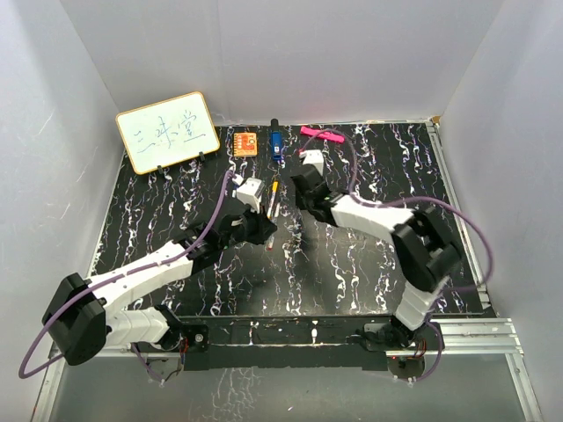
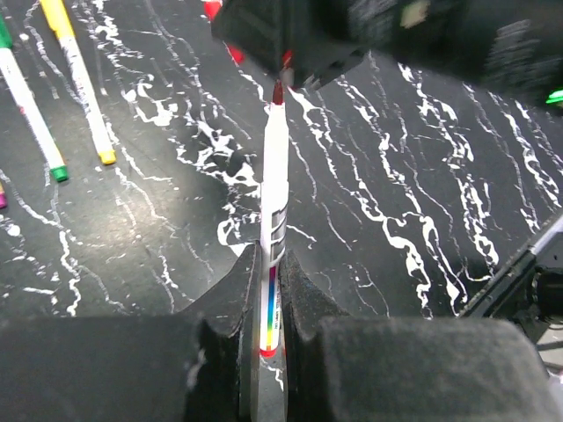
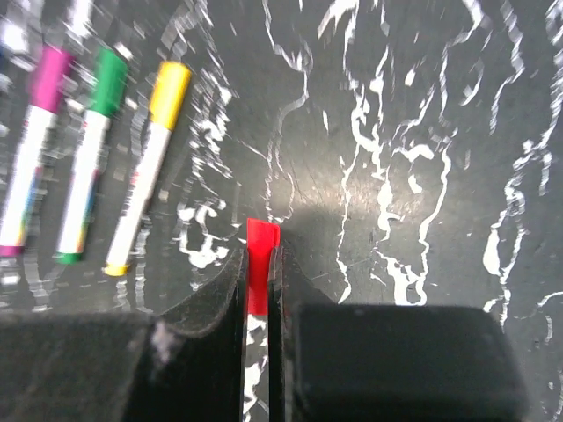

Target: Insert the pens into the pen caps

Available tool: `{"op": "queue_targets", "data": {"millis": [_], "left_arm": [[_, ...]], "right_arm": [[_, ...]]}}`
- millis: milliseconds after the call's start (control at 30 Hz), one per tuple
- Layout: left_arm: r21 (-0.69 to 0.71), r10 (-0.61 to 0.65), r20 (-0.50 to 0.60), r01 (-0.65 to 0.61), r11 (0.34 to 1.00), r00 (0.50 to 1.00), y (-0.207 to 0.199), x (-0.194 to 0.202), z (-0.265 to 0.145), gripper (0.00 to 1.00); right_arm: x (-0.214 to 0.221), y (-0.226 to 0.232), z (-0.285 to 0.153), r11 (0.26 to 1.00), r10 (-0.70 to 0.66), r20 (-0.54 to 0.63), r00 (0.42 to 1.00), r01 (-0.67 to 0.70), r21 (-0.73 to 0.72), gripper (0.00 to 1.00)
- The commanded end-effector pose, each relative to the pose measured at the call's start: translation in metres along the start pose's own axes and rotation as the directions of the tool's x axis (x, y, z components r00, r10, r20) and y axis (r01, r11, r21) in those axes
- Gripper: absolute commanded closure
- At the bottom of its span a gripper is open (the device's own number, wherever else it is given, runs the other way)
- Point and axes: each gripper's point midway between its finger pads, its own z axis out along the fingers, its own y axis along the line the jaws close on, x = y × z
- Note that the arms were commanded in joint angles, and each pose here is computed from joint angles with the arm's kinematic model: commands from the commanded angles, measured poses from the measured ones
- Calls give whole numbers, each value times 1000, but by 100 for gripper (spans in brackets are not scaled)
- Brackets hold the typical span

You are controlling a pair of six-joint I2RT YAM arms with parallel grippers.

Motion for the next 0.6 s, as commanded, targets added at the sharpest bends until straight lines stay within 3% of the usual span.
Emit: {"op": "queue_targets", "data": {"millis": [0,167,300,567], "left_arm": [[143,-18,53,10,990,998,-24,-7,3,100],[254,-78,108,49,966,991,-42,-14,7,100],[313,-122,123,78,947,985,-55,-22,11,100],[387,-146,147,79,919,978,-75,-43,19,100]], "right_arm": [[-102,6,-67,979,169,360,918,-114,-168,100],[-132,3,-134,926,300,548,781,-102,-362,100],[-135,-1,-177,870,396,629,669,-53,-491,100],[-131,7,-215,769,511,640,575,27,-638,100]]}}
